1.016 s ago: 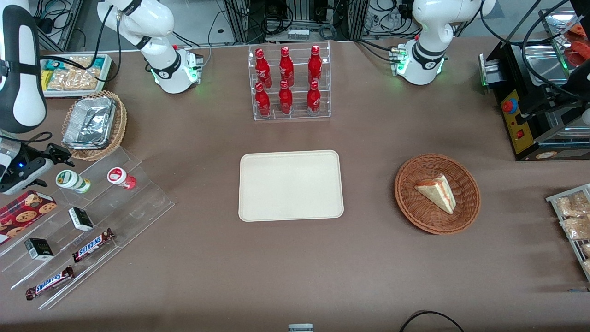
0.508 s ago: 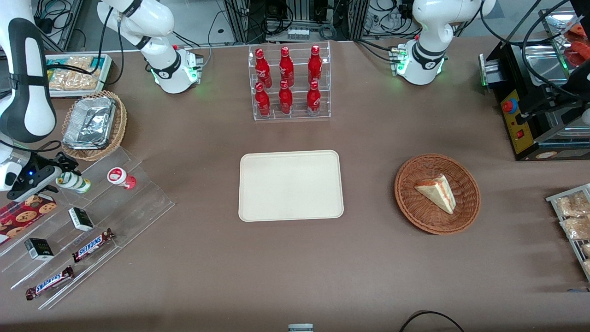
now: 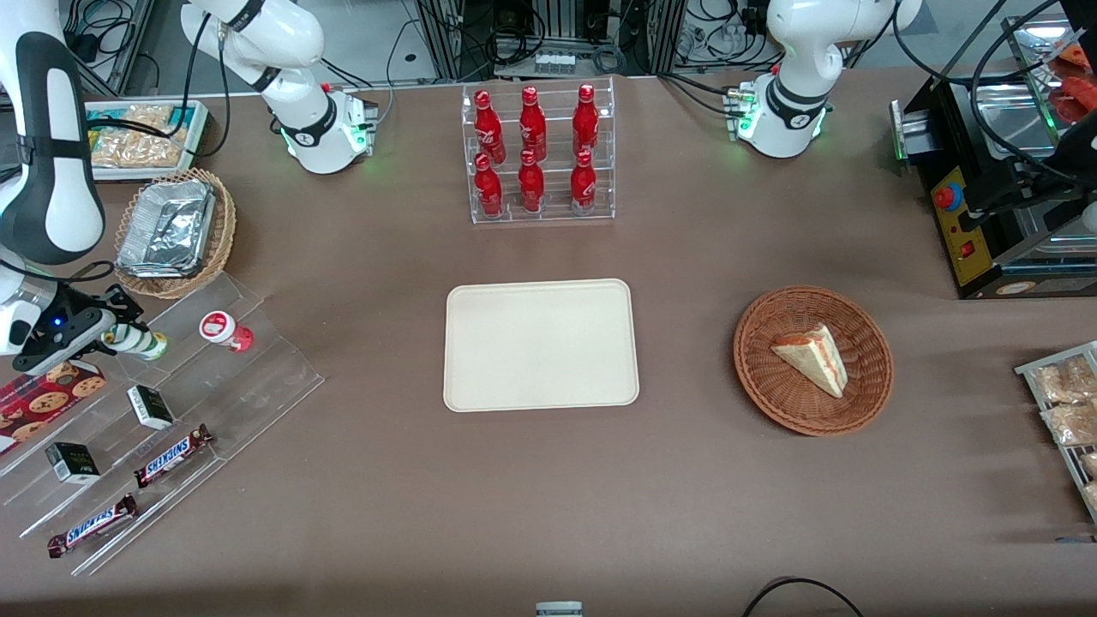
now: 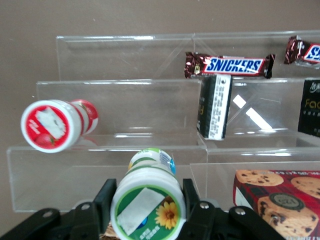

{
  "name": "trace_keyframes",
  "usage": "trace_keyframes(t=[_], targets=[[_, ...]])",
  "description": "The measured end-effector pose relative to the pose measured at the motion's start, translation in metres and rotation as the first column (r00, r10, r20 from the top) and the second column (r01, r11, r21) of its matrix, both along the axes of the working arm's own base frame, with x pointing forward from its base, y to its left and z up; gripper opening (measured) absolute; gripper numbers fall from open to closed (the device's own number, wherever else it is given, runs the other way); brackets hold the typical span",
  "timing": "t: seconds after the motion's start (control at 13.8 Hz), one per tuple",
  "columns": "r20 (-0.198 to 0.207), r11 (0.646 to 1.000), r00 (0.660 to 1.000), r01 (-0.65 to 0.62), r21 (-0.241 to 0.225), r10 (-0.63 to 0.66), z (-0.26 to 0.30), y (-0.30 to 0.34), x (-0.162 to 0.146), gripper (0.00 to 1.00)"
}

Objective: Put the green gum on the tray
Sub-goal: 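Close the right gripper around the green-lidded gum bottle, then lift the gum bottle and carry it over the cream tray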

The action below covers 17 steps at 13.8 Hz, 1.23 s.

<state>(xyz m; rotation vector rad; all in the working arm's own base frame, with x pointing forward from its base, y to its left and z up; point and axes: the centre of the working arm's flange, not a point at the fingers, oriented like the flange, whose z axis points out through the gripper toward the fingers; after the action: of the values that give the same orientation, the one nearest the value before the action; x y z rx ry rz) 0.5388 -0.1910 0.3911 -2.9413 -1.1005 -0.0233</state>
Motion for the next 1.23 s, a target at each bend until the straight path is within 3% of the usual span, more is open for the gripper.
trace_keyframes(t=[0.36, 0.73, 1.23], targets=[[-0.006, 0.998, 0.998, 0.060, 0.007, -0.060, 0.044, 0.054, 0.021, 0.59], [-0.028, 0.984, 0.984, 0.177, 0.008, -0.176, 0.051, 0.149, 0.036, 0.59], [-0.063, 0.923, 0.920, 0.385, -0.029, -0.386, 0.028, 0.335, 0.028, 0.59]])
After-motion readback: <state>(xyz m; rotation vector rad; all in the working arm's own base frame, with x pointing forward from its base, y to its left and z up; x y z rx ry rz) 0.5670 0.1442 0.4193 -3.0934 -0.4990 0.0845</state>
